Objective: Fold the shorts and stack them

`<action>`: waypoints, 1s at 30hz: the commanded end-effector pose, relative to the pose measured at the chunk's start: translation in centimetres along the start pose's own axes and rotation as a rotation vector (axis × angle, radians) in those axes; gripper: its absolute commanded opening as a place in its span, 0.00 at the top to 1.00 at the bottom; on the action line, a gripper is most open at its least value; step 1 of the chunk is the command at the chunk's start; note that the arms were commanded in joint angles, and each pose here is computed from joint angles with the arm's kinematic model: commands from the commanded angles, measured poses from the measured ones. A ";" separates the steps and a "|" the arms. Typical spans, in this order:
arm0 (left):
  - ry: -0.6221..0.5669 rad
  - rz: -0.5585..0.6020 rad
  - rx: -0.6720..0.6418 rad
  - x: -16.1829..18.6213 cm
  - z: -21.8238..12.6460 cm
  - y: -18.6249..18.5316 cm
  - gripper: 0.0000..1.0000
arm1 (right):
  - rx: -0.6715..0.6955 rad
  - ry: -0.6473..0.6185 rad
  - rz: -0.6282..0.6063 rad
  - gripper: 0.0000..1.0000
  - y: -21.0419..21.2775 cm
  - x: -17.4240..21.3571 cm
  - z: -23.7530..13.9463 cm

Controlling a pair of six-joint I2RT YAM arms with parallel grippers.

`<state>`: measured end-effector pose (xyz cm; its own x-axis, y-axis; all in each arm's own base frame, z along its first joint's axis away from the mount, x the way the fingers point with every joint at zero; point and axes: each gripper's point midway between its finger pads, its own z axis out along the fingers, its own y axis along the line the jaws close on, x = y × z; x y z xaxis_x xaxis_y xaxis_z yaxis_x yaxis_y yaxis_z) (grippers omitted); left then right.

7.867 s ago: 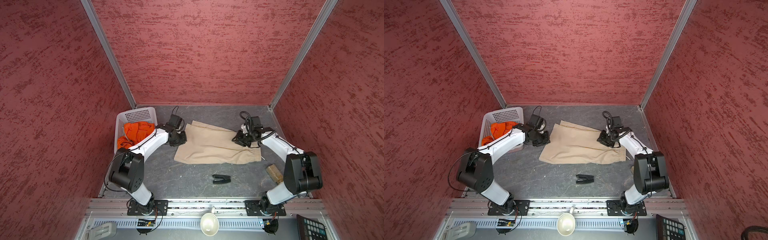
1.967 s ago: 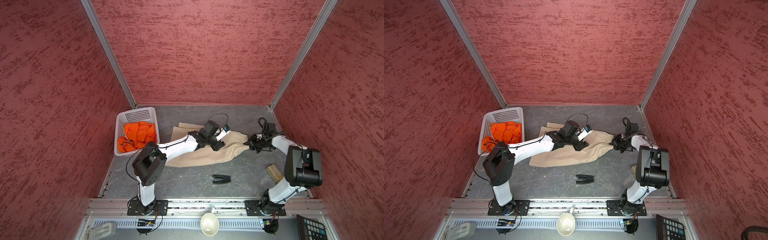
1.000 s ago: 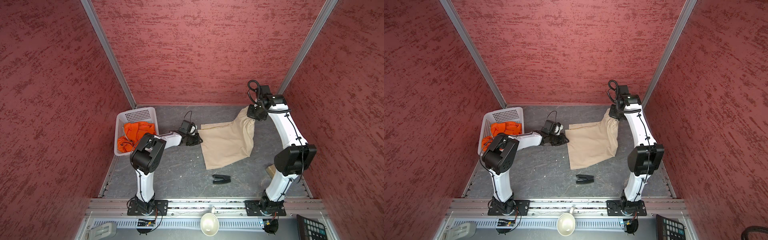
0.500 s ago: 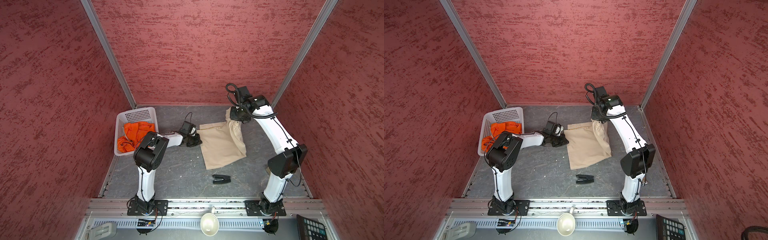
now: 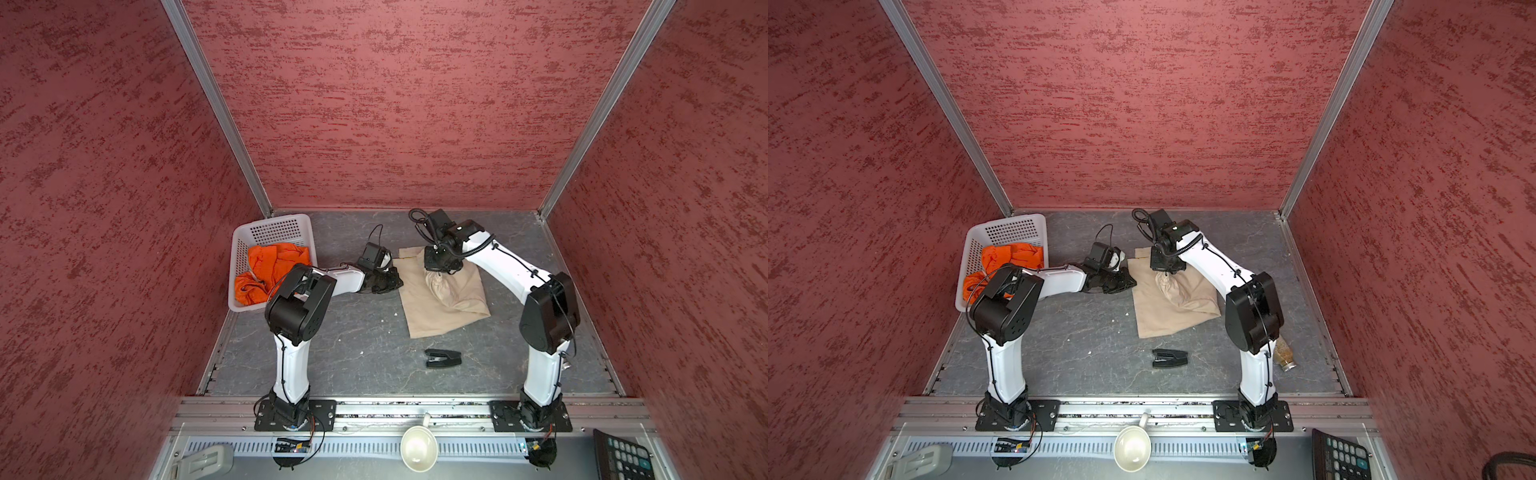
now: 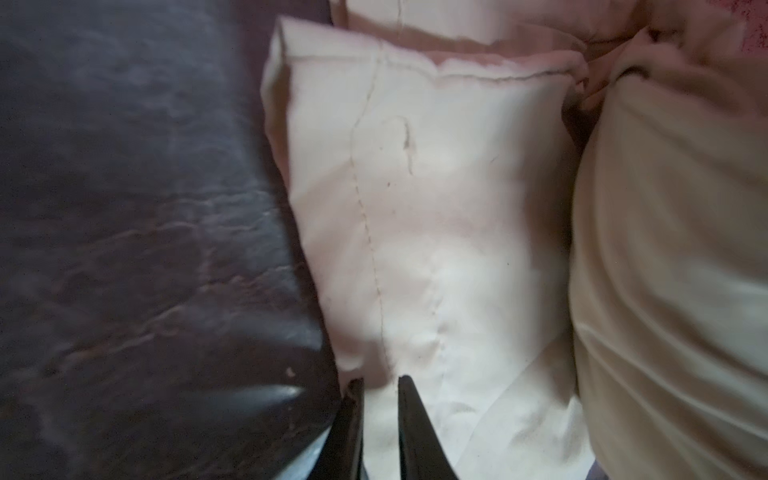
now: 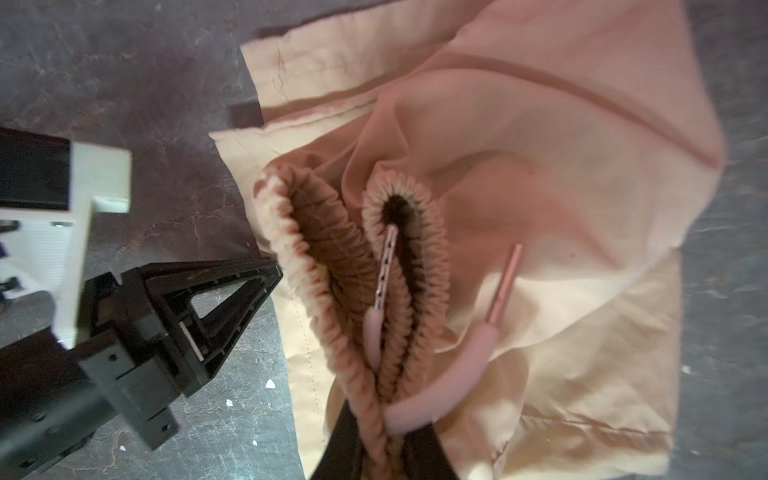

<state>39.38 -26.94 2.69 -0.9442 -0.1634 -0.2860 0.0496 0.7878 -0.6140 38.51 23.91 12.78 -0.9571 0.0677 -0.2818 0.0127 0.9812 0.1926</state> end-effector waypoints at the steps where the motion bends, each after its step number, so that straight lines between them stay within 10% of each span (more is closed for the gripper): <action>1: -0.061 -0.031 -0.043 -1.1 -1.5 1.3 0.78 | -0.157 -0.018 -0.008 0.78 4.1 -0.1 1.8; 5: -0.121 -0.062 -0.068 -2.6 -3.8 1.9 0.74 | -0.224 -0.028 -0.033 0.50 5.9 0.0 1.8; 13: -0.231 -0.105 -0.165 -2.4 -9.1 3.8 0.71 | -0.225 -0.193 -0.029 0.41 5.1 -1.1 -4.2; 30: -0.256 -0.090 -0.170 -2.8 -10.8 3.5 0.70 | 0.050 0.074 -0.218 0.37 4.8 4.6 10.1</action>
<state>38.02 -17.71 8.08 -0.8443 -0.3642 -0.3932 -0.1154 0.8399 -0.5303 36.14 31.92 3.37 -0.9569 -0.1623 -0.2407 -0.2048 0.9651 0.1634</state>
